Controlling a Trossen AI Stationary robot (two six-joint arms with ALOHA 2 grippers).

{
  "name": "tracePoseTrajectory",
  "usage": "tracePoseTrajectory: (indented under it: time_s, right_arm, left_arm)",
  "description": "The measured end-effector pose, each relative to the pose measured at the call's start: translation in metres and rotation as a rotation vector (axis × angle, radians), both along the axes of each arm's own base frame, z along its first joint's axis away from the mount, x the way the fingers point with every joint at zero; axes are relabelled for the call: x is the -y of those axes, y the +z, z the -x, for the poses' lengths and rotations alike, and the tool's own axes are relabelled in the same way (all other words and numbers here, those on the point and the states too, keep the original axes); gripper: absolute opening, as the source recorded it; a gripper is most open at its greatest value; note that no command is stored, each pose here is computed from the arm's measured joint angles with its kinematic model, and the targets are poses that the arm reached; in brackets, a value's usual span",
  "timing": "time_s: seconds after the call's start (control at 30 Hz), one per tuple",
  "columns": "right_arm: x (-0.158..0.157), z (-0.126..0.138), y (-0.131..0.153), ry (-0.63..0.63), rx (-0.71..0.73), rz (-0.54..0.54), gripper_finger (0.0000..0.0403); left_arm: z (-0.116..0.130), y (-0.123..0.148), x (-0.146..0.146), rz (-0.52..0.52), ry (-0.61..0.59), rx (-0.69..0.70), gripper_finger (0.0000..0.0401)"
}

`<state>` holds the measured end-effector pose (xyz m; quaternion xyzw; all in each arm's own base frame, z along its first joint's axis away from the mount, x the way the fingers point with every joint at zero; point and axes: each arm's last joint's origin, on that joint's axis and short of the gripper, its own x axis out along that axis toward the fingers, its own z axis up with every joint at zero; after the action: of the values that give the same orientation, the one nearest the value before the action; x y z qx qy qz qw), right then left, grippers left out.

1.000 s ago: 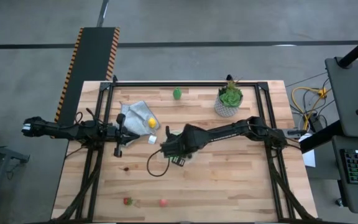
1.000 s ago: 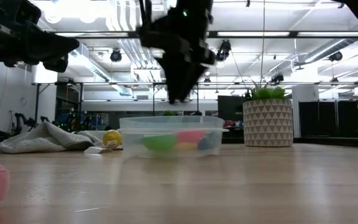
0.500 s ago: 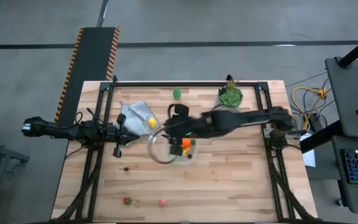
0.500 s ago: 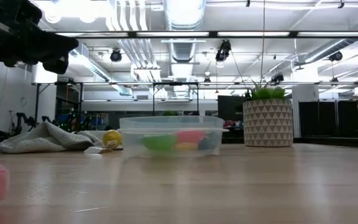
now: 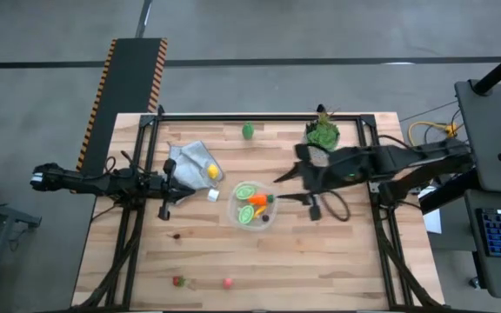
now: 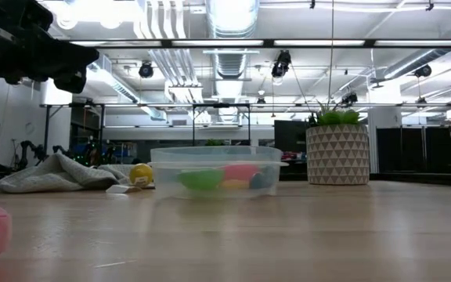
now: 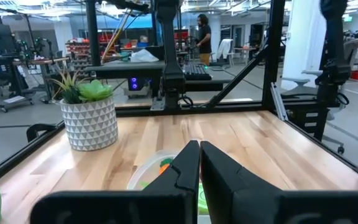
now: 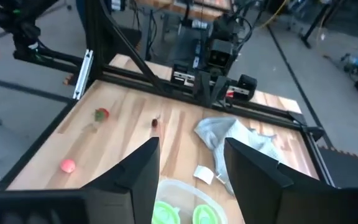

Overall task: Pick and placing Produce into tupperware
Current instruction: Put the yellow lemon into the transparent bin

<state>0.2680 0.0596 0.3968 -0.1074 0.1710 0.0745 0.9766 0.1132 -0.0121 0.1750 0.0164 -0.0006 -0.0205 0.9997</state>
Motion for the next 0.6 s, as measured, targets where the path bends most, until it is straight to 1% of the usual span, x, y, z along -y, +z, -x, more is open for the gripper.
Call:
tracePoseTrajectory:
  time_s: [0.1, 0.23, 0.37, 0.43, 0.53, 0.6]
  right_arm:
    - [0.008, 0.022, -0.024, -0.008, 0.067, -0.009, 0.0165]
    - [0.020, 0.042, -0.065, -0.036, 0.175, -0.006, 0.0160]
    - [0.033, 0.052, -0.104, -0.083, 0.292, -0.021, 0.0160]
    - [0.039, 0.056, -0.121, -0.106, 0.310, 0.003, 0.0162]
    - [0.049, 0.059, -0.140, -0.150, 0.338, 0.027, 0.0170]
    - [0.056, 0.060, -0.147, -0.181, 0.361, 0.031, 0.0178]
  left_arm:
    - [0.000, 0.000, -0.001, 0.000, 0.030, 0.002, 0.0000]
    - [0.000, 0.001, -0.004, 0.001, 0.123, 0.005, 0.0000]
    - [0.000, 0.000, -0.006, 0.001, 0.200, 0.005, 0.0000]
    - [0.001, 0.000, -0.006, 0.001, 0.211, 0.005, 0.0000]
    - [0.001, 0.001, -0.007, -0.008, 0.228, 0.014, 0.0000]
    - [0.001, 0.006, -0.008, -0.046, 0.272, 0.054, 0.0001]
